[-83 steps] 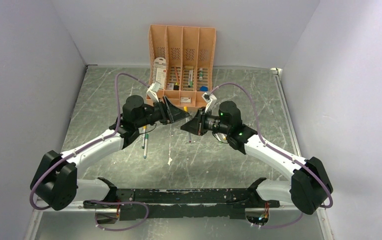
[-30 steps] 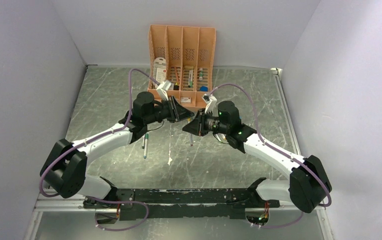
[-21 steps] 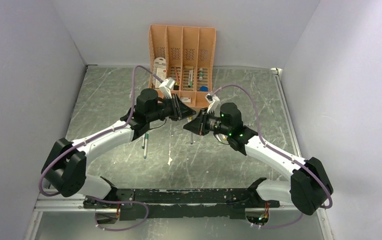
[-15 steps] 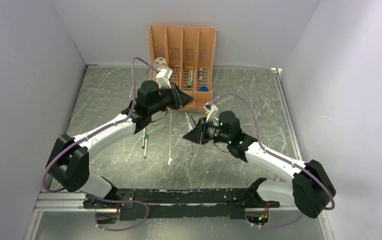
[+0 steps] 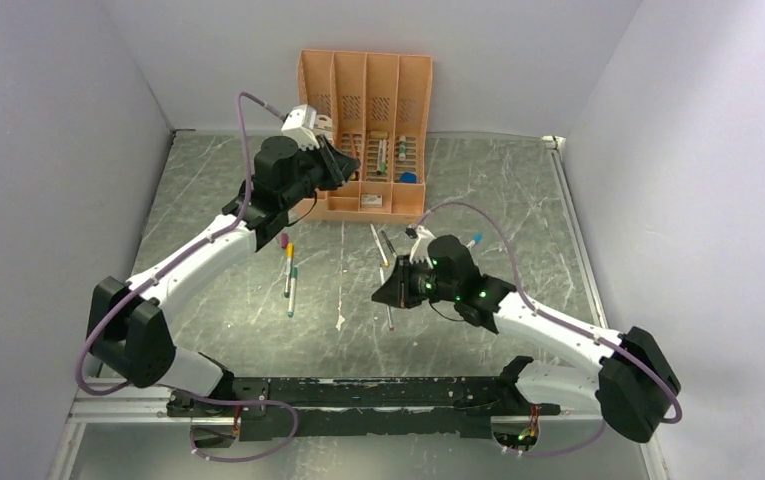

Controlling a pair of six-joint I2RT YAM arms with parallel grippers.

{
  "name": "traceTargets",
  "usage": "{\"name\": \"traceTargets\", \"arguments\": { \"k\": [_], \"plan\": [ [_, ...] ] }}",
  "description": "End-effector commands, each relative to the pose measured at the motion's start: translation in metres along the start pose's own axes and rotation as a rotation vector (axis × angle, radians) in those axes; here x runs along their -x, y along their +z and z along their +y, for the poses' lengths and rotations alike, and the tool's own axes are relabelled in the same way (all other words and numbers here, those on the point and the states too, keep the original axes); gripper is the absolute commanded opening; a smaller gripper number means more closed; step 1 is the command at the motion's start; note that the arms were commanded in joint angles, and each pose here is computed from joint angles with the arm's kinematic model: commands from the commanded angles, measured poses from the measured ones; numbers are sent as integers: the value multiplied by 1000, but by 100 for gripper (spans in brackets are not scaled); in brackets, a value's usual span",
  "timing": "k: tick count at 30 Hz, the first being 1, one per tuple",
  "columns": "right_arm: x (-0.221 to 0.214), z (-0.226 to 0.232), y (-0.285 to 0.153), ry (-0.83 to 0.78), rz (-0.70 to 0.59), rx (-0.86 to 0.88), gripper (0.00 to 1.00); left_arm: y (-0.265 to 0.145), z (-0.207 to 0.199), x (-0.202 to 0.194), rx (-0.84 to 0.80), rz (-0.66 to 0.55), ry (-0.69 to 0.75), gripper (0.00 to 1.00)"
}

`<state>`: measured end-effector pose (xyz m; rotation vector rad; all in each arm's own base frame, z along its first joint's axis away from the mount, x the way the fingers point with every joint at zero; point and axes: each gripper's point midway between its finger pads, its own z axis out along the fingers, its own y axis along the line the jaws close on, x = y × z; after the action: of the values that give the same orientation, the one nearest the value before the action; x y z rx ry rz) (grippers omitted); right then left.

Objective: Open the pen caps

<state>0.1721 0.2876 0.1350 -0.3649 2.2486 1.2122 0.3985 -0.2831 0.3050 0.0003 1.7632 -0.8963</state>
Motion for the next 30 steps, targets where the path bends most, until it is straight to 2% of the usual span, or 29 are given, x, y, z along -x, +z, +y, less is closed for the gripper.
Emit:
{"name": "traceTargets", "arguments": {
  "k": [1,5,10,13,19,30],
  "plan": [
    [24,-35,3,-102,15,-251,0,-32,16,-22,65,112,32,12],
    [48,-73,5,-141,41,-448,0,-59,32,-51,109,193,31,12],
    [77,-112,12,-169,72,-601,0,-90,49,-65,182,232,37,12],
    [97,-124,23,-188,67,-639,0,-101,53,-70,197,243,39,12],
    [111,-152,50,-205,98,-684,0,-107,58,-77,205,257,40,12],
    [107,-182,77,-190,155,-696,1,-107,59,-74,215,260,60,12]
  ]
}}
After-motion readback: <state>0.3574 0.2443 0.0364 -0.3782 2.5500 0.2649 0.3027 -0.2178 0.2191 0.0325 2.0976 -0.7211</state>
